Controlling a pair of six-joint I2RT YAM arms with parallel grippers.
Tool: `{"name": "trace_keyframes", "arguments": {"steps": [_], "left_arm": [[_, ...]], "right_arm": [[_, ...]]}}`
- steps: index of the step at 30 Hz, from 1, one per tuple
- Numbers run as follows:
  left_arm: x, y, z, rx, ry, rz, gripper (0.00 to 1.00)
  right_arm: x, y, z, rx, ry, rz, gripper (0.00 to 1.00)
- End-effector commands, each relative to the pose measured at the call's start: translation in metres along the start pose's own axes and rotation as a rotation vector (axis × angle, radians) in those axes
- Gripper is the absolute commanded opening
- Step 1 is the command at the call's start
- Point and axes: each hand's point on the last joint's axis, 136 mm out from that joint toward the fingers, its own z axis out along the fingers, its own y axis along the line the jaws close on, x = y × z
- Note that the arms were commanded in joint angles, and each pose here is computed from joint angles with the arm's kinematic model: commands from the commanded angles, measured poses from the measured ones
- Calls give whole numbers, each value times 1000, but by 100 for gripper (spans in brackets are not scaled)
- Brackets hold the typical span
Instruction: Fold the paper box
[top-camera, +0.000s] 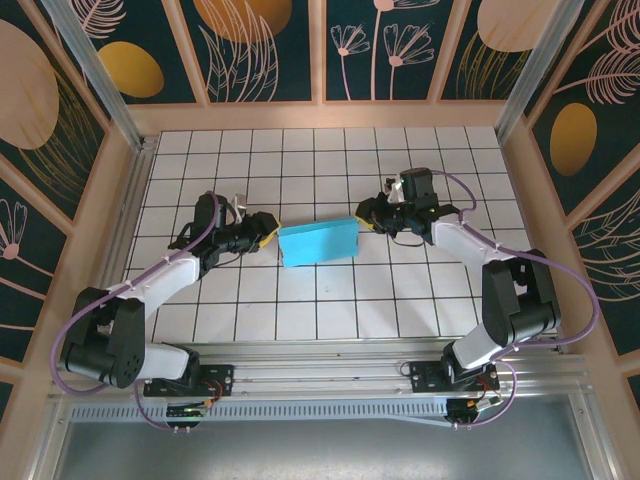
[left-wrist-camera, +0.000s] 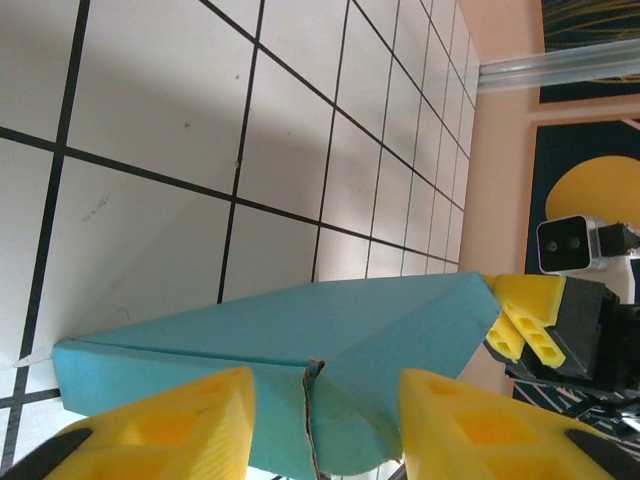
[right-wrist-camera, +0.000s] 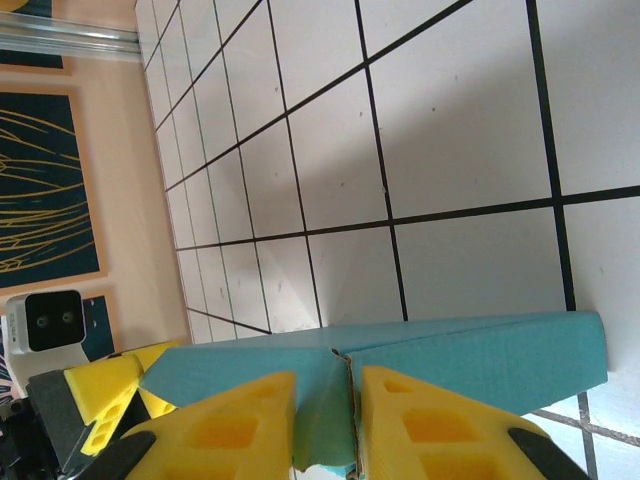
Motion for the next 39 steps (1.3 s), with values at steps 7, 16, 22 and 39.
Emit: {"name": "trace_keyframes", "arguments": {"steps": [7, 16, 22, 39], "left_arm": [[10, 9, 6, 7, 33, -44, 22], [12, 16, 6, -12, 38, -50, 19], [13, 16, 3, -32, 32, -21, 19], [29, 24, 7, -52, 97, 2, 22]], "right_arm": [[15, -15, 9, 49, 57, 15, 23], [15, -4, 4, 8, 52, 6, 32], [10, 10, -3, -8, 45, -14, 40], [10, -17, -2, 95, 46, -82, 43]]}}
